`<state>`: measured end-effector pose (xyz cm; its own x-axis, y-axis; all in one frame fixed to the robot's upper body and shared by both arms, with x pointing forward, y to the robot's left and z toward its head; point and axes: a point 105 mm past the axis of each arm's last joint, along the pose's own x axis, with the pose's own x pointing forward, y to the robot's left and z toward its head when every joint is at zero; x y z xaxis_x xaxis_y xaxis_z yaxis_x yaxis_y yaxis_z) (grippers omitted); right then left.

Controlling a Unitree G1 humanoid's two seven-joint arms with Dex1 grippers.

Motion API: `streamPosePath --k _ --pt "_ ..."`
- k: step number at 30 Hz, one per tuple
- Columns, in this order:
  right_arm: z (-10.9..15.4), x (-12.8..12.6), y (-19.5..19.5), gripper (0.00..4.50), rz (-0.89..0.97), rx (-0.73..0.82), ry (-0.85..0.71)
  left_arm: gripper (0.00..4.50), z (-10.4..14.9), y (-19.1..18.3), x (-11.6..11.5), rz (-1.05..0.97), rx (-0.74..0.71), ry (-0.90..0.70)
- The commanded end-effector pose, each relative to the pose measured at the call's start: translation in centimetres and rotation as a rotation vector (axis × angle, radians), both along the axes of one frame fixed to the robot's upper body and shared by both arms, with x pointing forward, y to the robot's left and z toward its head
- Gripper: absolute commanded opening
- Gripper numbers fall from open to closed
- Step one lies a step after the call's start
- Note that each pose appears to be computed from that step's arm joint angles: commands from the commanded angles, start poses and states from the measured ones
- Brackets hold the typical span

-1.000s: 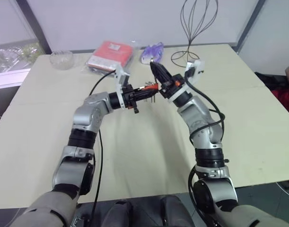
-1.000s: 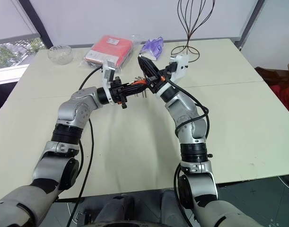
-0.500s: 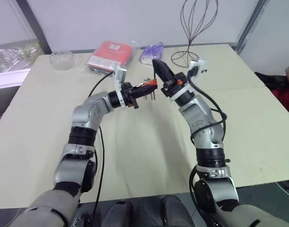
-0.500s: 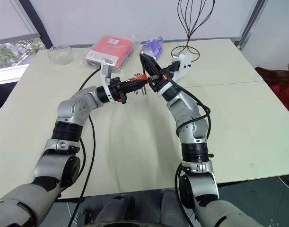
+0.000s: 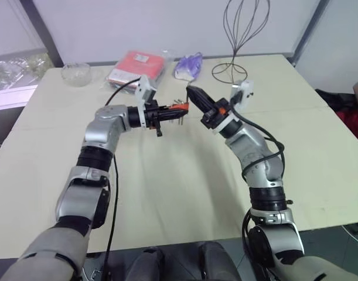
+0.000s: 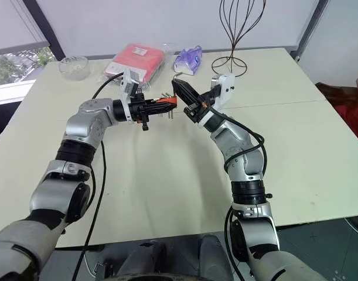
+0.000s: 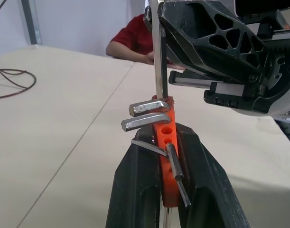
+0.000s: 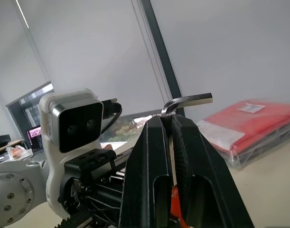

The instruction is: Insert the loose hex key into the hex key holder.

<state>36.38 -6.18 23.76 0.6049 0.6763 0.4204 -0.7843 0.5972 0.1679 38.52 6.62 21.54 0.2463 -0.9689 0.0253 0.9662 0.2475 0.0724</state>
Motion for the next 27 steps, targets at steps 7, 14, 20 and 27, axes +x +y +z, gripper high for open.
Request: streamPosePath --k 7,14,20,27 --pt "-0.6 0.0 -1.0 2.12 -0.041 -0.009 0.024 0.0 2.1 -0.8 -0.7 -0.05 -0.018 -0.105" --pt "-4.2 -4.5 -1.4 3.63 0.112 -0.292 0.07 0.0 0.3 -0.1 -0.9 -0.031 0.002 -0.055" --pt "-7.2 -7.9 -2.9 3.63 0.188 -0.523 0.121 0.0 -2.5 0.5 -1.7 -0.037 0.015 0.076" --pt "-8.3 -6.9 -3.5 3.63 0.104 -0.566 0.13 0.0 -7.2 0.9 -3.3 -0.023 -0.133 0.593"
